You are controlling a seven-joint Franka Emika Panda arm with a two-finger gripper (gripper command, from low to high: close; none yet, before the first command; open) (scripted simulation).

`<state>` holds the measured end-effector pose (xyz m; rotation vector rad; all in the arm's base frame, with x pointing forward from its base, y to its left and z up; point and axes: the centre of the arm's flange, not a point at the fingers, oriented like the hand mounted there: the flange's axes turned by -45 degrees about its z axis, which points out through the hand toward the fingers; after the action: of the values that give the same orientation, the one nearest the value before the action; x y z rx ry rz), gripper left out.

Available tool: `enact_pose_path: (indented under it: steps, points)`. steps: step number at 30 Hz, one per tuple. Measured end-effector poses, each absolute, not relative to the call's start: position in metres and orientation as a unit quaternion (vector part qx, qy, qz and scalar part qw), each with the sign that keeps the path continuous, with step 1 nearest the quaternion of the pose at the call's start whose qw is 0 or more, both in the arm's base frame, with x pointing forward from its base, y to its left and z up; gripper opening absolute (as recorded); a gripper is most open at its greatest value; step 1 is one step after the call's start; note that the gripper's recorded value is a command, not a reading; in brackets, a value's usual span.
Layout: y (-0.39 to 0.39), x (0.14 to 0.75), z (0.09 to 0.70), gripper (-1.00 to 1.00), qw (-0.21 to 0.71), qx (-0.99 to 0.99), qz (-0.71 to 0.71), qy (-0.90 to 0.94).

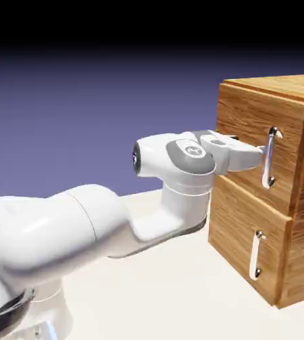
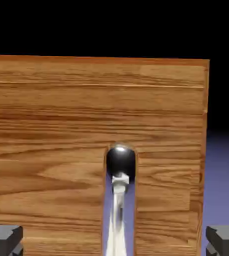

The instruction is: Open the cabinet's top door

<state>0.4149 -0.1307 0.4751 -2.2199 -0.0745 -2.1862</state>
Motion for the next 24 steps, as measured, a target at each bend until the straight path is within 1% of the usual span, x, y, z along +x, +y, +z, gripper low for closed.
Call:
enact_pose_path:
  steps: [3,4,8,9,11,15,20,24]
  points:
    - [-0.132,0.428,0.450,0.00,0.020,-0.707,-0.707,-0.020]
    - [-0.132,0.428,0.450,0.00,0.020,-0.707,-0.707,-0.020]
    - [-0.129,0.473,0.450,0.00,0.020,-0.707,-0.707,-0.020]
    - [-0.129,0.478,0.450,-1.00,0.020,-0.707,-0.707,-0.020]
    - [-0.129,0.478,0.450,-1.00,0.020,-0.707,-0.707,-0.020]
    - [-0.117,0.454,0.449,-1.00,-0.012,-0.705,-0.709,0.007]
    - [-0.116,0.452,0.449,-1.00,-0.012,-0.707,-0.707,0.011]
    - [-0.104,0.432,0.450,-1.00,-0.036,-0.707,-0.706,0.038]
